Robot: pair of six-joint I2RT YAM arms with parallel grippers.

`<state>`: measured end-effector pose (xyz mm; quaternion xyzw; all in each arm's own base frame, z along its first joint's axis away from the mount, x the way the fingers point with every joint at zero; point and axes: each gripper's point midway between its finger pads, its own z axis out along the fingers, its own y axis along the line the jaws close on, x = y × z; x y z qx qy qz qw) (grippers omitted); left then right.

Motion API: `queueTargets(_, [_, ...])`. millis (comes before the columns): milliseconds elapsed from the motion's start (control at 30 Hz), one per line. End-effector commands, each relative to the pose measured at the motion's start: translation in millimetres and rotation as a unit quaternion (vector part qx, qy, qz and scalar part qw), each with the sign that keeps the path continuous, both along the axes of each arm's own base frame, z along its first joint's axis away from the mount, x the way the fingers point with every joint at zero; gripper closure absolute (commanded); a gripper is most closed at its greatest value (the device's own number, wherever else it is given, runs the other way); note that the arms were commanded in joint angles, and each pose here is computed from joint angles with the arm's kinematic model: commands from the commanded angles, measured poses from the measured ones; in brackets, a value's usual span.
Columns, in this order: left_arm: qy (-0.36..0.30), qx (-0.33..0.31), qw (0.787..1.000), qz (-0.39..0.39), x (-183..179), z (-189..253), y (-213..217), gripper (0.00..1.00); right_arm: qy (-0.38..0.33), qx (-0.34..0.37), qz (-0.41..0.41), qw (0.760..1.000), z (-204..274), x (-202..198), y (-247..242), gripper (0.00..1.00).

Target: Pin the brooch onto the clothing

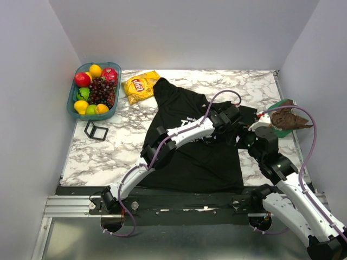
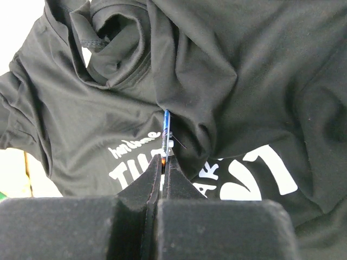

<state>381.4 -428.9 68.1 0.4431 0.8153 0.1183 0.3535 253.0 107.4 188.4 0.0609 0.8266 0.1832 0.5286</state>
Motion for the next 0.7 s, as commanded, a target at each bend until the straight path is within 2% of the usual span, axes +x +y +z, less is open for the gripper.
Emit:
queueTargets(0, [-0.018,0.024,1.0,-0.008,0,2,-4,1.0,-0.004,0.011,0.006,1.0,0,0,4,0.23])
queueTargets(533, [-0.049,0.074,0.995,-0.05,-15,-6,-22,1.0,-0.004,0.012,0.006,1.0,0,0,4,0.23])
queueTargets(667, [-0.051,0.069,0.995,-0.06,-21,-4,-30,1.0,-0.003,0.012,0.004,1.0,-1,0,3,0.23])
